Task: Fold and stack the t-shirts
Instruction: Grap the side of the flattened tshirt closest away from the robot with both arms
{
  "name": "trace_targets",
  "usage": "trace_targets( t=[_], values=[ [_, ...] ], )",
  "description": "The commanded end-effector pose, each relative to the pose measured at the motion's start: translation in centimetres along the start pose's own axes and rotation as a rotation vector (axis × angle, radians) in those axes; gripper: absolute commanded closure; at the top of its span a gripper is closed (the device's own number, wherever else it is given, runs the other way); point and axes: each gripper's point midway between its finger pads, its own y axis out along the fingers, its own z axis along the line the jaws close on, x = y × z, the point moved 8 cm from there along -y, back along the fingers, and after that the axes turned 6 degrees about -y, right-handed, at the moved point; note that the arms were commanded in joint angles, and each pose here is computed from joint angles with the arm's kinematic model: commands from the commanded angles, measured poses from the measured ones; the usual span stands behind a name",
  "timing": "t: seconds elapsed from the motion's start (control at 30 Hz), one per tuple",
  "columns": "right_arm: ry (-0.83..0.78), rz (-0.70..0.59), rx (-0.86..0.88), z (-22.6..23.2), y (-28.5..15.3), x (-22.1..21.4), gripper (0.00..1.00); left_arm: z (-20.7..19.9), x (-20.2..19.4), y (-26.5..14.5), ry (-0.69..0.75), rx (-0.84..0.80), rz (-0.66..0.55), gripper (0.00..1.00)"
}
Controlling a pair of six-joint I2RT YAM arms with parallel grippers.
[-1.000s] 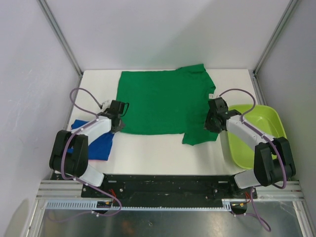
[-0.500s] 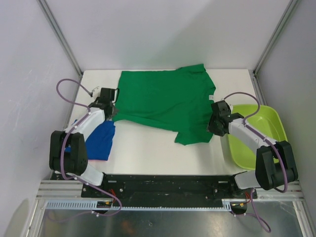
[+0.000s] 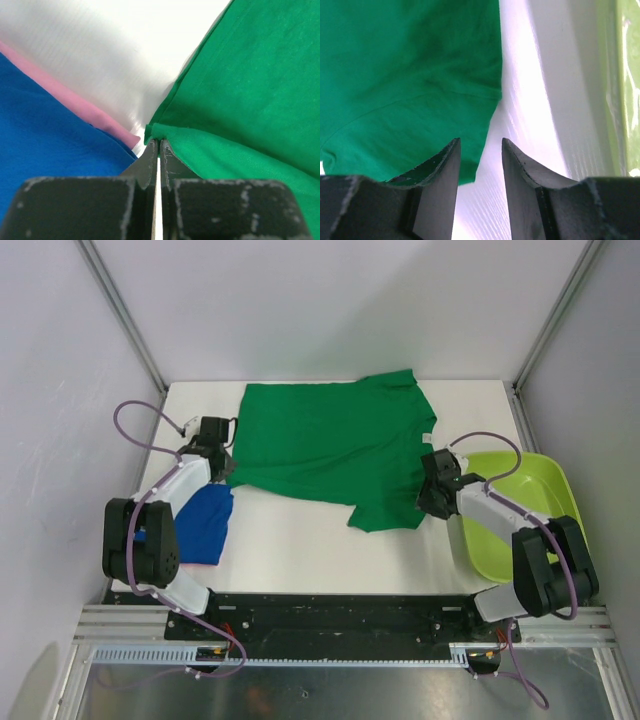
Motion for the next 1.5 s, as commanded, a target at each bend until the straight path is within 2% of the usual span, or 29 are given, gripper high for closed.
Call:
trace_targets(
  t=[0.0, 0.27, 0.37, 0.47, 0.63, 0.7, 0.93, 1.13, 1.3, 1.47],
  values=[
    [0.037, -0.068, -0.039, 0.3, 1.8, 0.7, 0.57, -0.6, 1.2, -0.6, 0.004, -0.029, -0.027, 1.0],
    [0.052, -0.099, -0.081, 0.2, 3.5, 1.0, 0.59, -0.2, 0.7, -0.7, 0.013, -0.023, -0.02, 1.0],
    [0.057, -0.115, -0.094, 0.1, 3.6, 1.2, 0.65, 0.0, 0.6, -0.7, 0.017, -0.019, -0.018, 1.0],
    [0.061, -0.131, -0.098, 0.1, 3.5, 1.5, 0.74, 0.2, 0.5, -0.7, 0.02, -0.014, -0.018, 1.0],
    [0.068, -0.167, -0.098, -0.1, 1.9, 2.2, 0.96, 0.6, 0.2, -0.6, 0.03, -0.004, -0.014, 1.0],
    [0.068, -0.178, -0.098, -0.4, 0.6, 2.5, 0.99, 0.9, 0.0, -0.6, 0.036, 0.006, -0.011, 1.0],
    [0.083, -0.221, -0.081, -1.6, -3.8, 3.0, 1.0, 2.4, -1.3, -0.7, 0.053, 0.041, 0.017, 1.0],
    [0.091, -0.217, -0.073, -2.2, -4.9, 2.9, 1.0, 2.9, -1.8, -1.1, 0.061, 0.03, 0.029, 1.0],
    [0.107, -0.235, -0.049, -2.0, -5.2, 4.4, 1.0, 1.3, -0.7, -1.4, 0.089, -0.032, 0.034, 1.0],
    [0.115, -0.274, -0.024, -0.5, -5.2, 7.9, 1.0, -1.8, 1.2, -1.1, 0.095, -0.111, 0.045, 1.0]
  ],
)
